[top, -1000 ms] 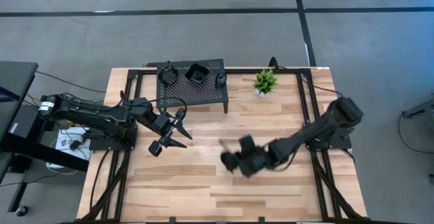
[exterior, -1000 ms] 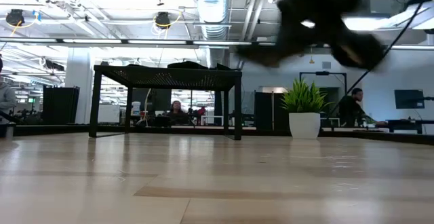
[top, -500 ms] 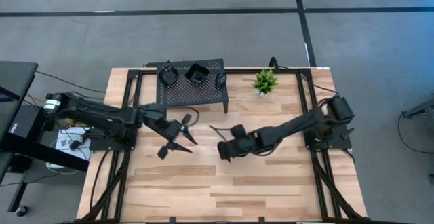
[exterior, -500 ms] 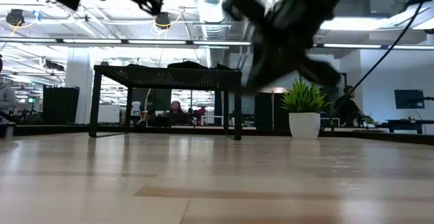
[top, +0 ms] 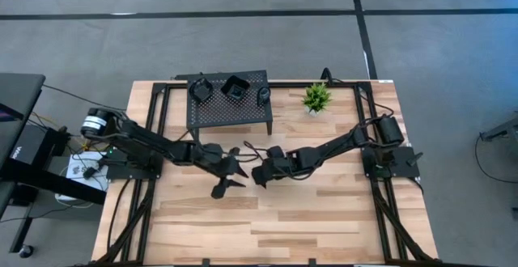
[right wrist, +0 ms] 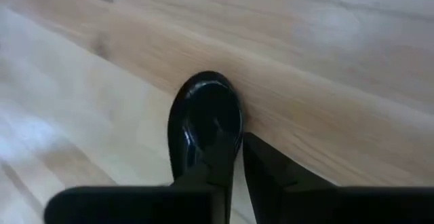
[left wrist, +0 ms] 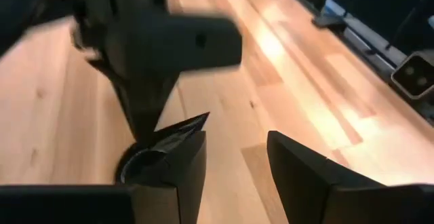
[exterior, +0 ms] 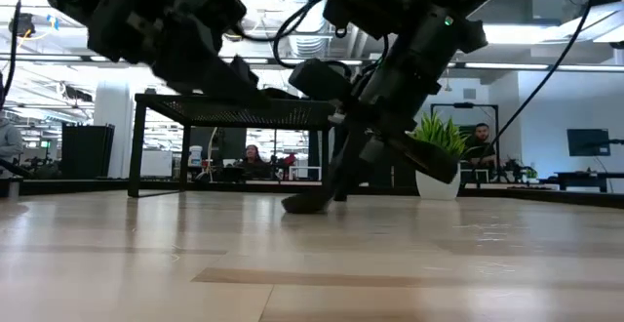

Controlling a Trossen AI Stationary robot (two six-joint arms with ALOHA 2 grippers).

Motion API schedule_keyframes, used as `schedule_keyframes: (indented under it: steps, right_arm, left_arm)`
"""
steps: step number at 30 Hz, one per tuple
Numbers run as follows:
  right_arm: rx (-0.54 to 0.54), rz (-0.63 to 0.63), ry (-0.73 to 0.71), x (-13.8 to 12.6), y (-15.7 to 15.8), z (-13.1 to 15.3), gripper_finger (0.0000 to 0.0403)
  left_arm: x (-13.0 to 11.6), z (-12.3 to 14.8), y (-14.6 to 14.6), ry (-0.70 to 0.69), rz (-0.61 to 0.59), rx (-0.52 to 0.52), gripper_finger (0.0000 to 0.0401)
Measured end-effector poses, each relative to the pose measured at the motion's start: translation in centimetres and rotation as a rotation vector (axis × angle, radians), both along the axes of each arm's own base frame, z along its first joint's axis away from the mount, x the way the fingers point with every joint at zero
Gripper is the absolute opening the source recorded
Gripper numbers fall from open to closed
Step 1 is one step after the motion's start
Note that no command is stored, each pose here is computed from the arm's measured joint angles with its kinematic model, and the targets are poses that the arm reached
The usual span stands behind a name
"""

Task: Pick & Place Mini shaped plates
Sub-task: Stack the black drop shaped plate on the top of the black drop shaped plates on the shelf

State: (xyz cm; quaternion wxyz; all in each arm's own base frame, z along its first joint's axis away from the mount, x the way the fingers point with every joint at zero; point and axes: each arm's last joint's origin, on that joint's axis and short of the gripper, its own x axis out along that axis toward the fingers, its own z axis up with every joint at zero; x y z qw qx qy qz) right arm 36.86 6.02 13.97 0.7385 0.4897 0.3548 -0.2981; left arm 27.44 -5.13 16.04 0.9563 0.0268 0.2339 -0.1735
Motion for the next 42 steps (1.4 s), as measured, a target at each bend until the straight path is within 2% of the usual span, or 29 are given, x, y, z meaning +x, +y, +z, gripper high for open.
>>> schedule_keyframes:
  steps: [6,11,13,17,22,27,32,36,39,42]
  right_arm:
    - [-0.024,0.076,-0.037,-0.2,0.0,1.7,0.0038]
    - [-0.097,0.181,-0.026,-1.5,1.5,3.7,0.004]
    - [-0.135,0.148,0.042,-2.6,2.4,3.5,0.0038]
    - [-0.146,0.045,0.175,-3.6,3.7,1.0,0.0029]
    - [-0.121,0.063,0.04,-1.2,4.5,-1.4,0.0014]
    - [-0.137,0.102,-0.066,0.8,4.1,-2.2,0.0004]
    - [-0.174,0.164,-0.12,1.9,3.9,-1.2,0.0002]
    - [-0.175,0.252,-0.138,2.1,4.2,-0.2,0.0002]
    - [-0.197,0.31,-0.11,1.5,4.5,0.4,0.0002]
    - [-0.246,0.322,-0.055,0.0,4.7,2.3,0.0002]
  left_arm:
    - [0.1,-0.8,-0.3,0.043,0.081,-0.012,0.0159]
    - [0.1,-0.8,-0.3,0.044,0.09,-0.02,0.0159]
    - [0.1,-0.8,-0.3,0.048,0.096,-0.032,0.0159]
    - [0.2,-0.7,-0.3,0.038,0.1,-0.042,0.0159]
    - [0.2,-0.6,-0.3,0.034,0.102,-0.046,0.0159]
    - [0.2,-0.6,-0.3,0.038,0.111,-0.062,0.0159]
    - [0.2,-0.6,-0.3,0.043,0.115,-0.071,0.0159]
    - [0.2,-0.7,-0.3,0.065,0.141,-0.121,0.0159]
    - [0.2,-0.7,-0.3,0.089,0.168,-0.168,0.0159]
    - [0.1,-0.9,-0.3,0.115,0.179,-0.175,0.0159]
